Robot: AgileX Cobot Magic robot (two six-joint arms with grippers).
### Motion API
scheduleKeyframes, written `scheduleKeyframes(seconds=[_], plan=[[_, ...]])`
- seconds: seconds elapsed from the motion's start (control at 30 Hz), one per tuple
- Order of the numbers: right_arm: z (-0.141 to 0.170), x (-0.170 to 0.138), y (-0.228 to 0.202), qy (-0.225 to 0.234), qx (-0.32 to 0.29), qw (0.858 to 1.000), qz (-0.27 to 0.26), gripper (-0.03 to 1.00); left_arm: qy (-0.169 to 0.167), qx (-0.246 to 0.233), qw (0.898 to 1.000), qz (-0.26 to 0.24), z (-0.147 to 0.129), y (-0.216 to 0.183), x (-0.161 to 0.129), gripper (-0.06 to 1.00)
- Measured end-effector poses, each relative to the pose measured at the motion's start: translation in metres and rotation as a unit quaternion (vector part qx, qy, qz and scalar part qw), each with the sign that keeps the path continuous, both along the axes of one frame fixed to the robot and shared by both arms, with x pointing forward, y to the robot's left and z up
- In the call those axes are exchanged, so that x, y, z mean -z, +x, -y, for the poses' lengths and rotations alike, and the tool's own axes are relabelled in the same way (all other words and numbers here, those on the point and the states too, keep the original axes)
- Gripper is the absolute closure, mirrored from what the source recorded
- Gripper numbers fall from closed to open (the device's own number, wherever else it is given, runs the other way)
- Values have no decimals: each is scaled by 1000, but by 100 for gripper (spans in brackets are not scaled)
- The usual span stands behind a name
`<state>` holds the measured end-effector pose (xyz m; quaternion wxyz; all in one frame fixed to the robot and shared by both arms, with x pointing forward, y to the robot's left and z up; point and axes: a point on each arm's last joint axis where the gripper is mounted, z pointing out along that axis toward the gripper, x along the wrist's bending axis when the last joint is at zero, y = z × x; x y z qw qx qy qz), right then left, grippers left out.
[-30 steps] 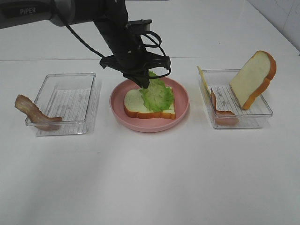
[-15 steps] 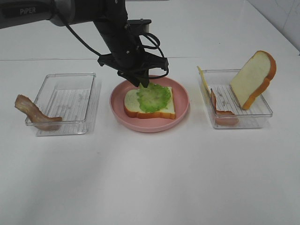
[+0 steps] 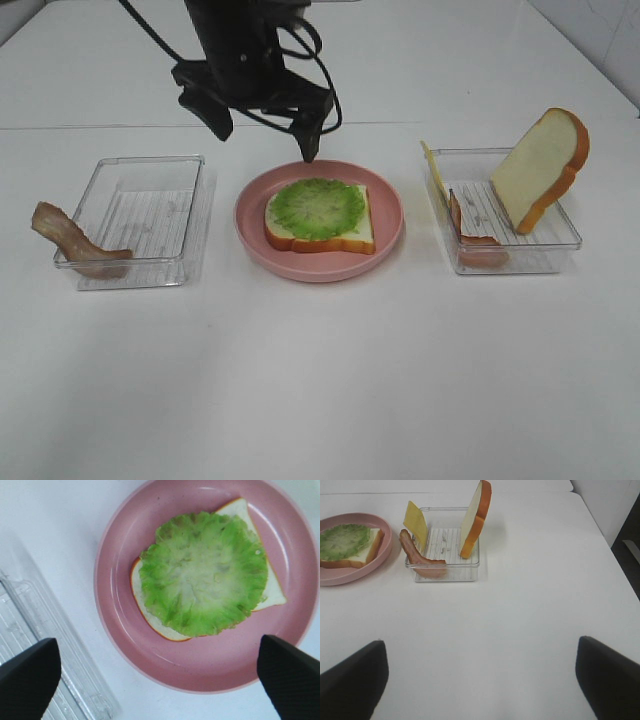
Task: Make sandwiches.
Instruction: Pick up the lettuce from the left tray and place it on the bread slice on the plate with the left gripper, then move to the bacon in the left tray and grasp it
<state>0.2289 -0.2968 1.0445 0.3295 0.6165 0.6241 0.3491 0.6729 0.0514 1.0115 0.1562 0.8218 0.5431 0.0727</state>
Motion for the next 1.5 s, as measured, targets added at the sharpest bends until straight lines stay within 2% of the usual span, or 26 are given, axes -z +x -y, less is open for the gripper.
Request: scheduleKeyframes(seconds=[0.03,0.07,0.13,0.17,0.23,0.27,0.3,0.33,0.4,0.43,0.47,0.5,0.57,0.6,0.67,0.7,0.73,0.87,1.0,1.17,1.27,1.37,1.5], plan=[[0,0,0,0,0,1000,0,3,0,0,1000,0,0,0,0,-5],[0,0,0,0,0,1000,0,3,-7,-2,1000,12,-4,-3,-18,-5],[0,0,0,0,0,1000,0,3,-12,-5,1000,19,-8,-4,-26,-5],[0,0,0,0,0,1000,0,3,-20,-14,999,28,-18,-4,-39,-5],[0,0,0,0,0,1000,0,3,-23,-20,999,31,-24,-4,-45,-5],[0,0,0,0,0,1000,0,3,-21,-34,999,29,-40,-5,-50,-5],[0,0,0,0,0,1000,0,3,-21,-34,999,29,-40,-5,-50,-5],[0,0,0,0,0,1000,0,3,-14,-50,998,22,-59,-7,-52,-5],[0,0,0,0,0,1000,0,3,-8,-58,998,15,-68,-8,-51,-5],[0,0,0,0,0,1000,0,3,5,-76,997,12,-90,-13,-55,-5],[0,0,0,0,0,1000,0,3,9,-86,996,14,-101,-15,-60,-5],[0,0,0,0,0,1000,0,3,9,-86,996,14,-101,-15,-60,-5],[0,0,0,0,0,1000,0,3,23,-115,993,13,-133,-24,-68,-5],[0,0,0,0,0,1000,0,3,23,-115,993,13,-133,-24,-68,-5],[0,0,0,0,0,1000,0,3,34,-142,989,7,-161,-32,-70,-5],[0,0,0,0,0,1000,0,3,34,-142,989,7,-161,-32,-70,-5],[0,0,0,0,0,1000,0,3,41,-155,987,-6,-176,-36,-65,-5],[0,0,0,0,0,1000,0,3,52,-166,984,-31,-193,-40,-51,-5],[0,0,0,0,0,1000,0,3,67,-177,979,-79,-212,-48,-25,-5],[0,0,0,0,0,1000,0,3,61,-179,977,-98,-219,-52,-10,-5],[0,0,0,0,0,1000,0,3,56,-161,978,-123,-217,-48,19,-5],[0,0,0,0,0,1000,0,3,55,-158,978,-128,-216,-46,26,-5],[0,0,0,0,0,1000,0,3,45,-154,978,-135,-213,-37,52,-5]])
